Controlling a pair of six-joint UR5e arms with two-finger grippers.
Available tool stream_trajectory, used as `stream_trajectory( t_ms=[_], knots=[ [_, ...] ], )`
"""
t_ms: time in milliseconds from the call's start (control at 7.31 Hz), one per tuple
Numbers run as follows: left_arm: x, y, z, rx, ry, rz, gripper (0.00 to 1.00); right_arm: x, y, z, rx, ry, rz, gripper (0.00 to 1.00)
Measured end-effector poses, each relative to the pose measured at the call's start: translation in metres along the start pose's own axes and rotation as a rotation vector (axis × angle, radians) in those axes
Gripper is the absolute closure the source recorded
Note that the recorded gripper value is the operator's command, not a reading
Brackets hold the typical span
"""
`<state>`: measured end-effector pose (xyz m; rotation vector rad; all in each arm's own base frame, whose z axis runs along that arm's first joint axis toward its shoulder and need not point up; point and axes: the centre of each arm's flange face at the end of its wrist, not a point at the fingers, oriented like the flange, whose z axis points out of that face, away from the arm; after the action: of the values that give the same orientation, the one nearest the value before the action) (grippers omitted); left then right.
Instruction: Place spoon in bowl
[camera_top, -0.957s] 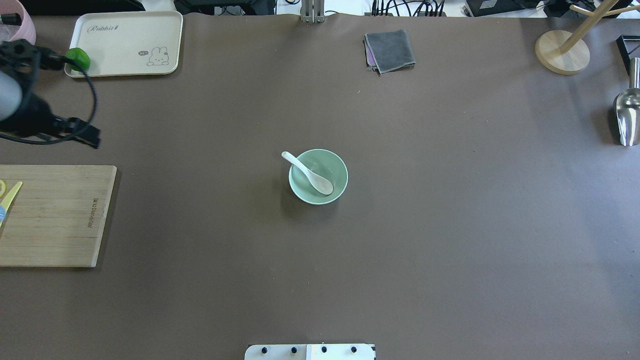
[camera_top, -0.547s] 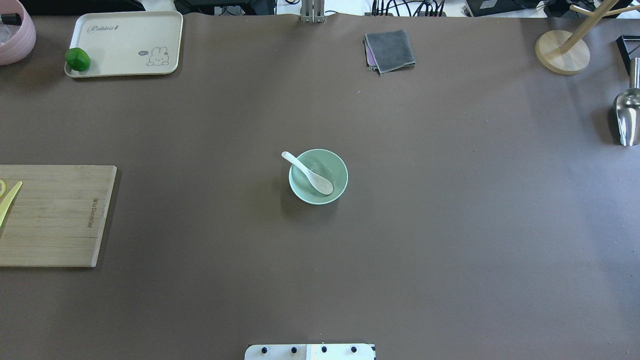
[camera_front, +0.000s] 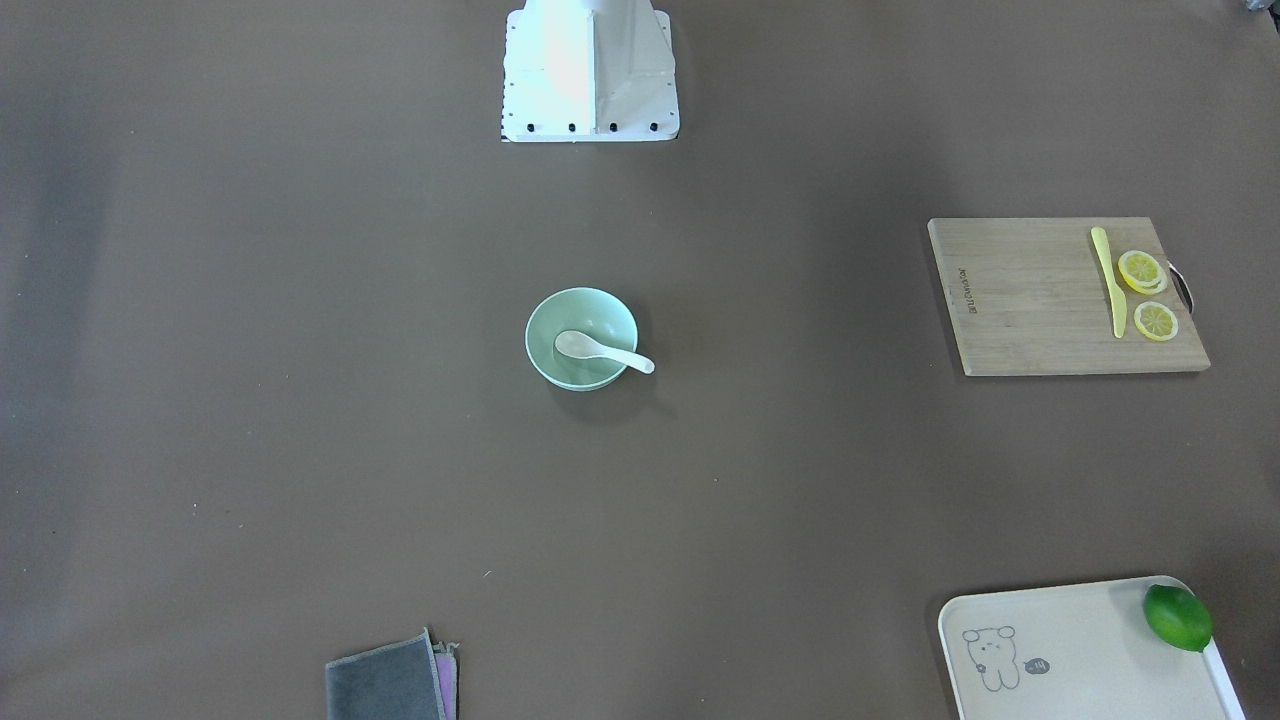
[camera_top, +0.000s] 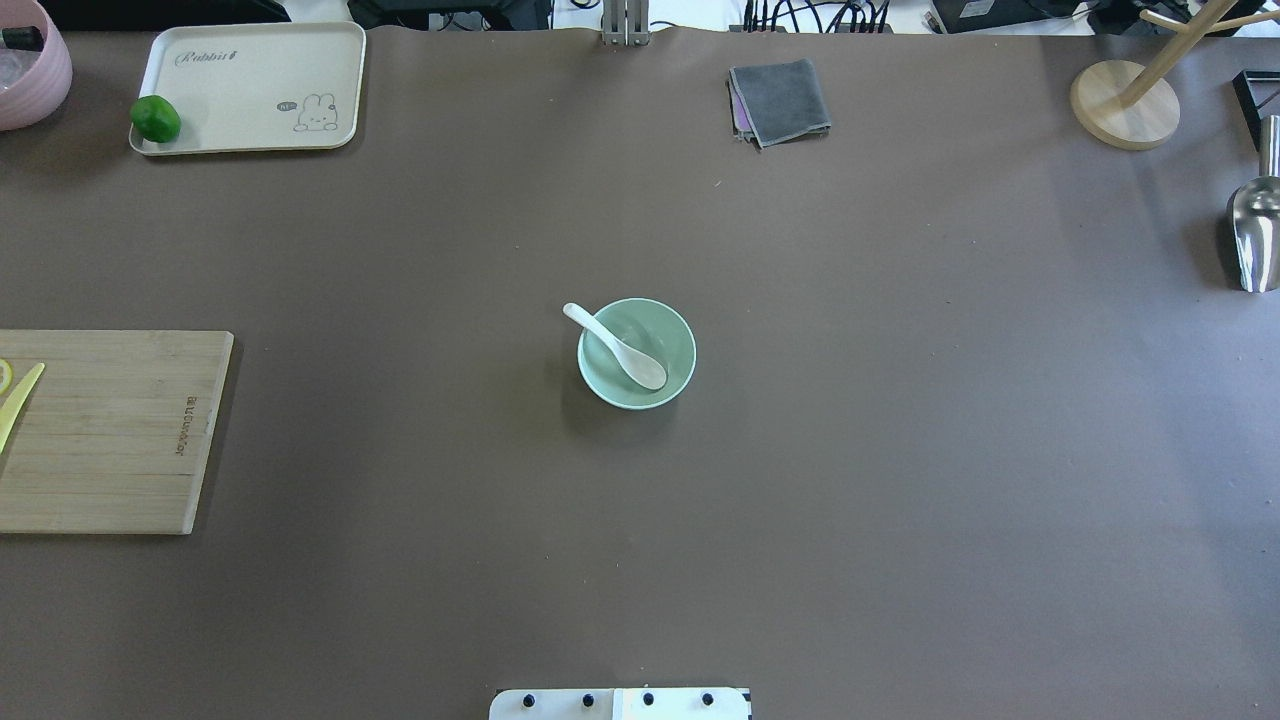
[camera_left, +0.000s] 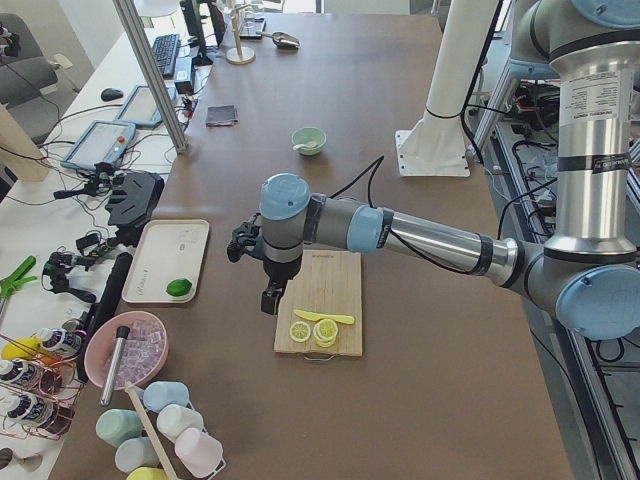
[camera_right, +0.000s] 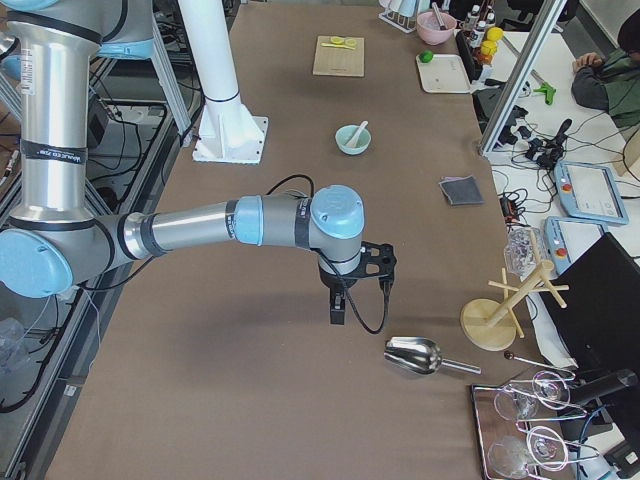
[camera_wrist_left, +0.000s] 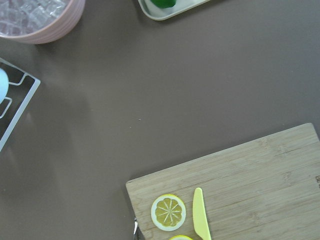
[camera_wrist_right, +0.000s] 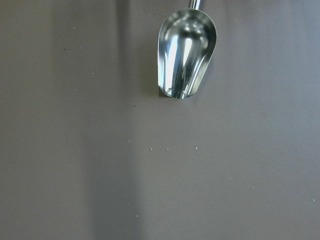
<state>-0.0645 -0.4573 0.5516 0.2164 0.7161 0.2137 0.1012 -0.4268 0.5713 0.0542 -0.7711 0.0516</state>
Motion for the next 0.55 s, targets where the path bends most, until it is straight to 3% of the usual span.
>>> stream_trajectory(
  t_ms=[547],
  knots=[
    [-0.031,0.065,0.006,-0.028,0.129,-0.094,0.02,0.008,0.014,0.008,0.023,0.0,-0.023,0.0]
  ],
)
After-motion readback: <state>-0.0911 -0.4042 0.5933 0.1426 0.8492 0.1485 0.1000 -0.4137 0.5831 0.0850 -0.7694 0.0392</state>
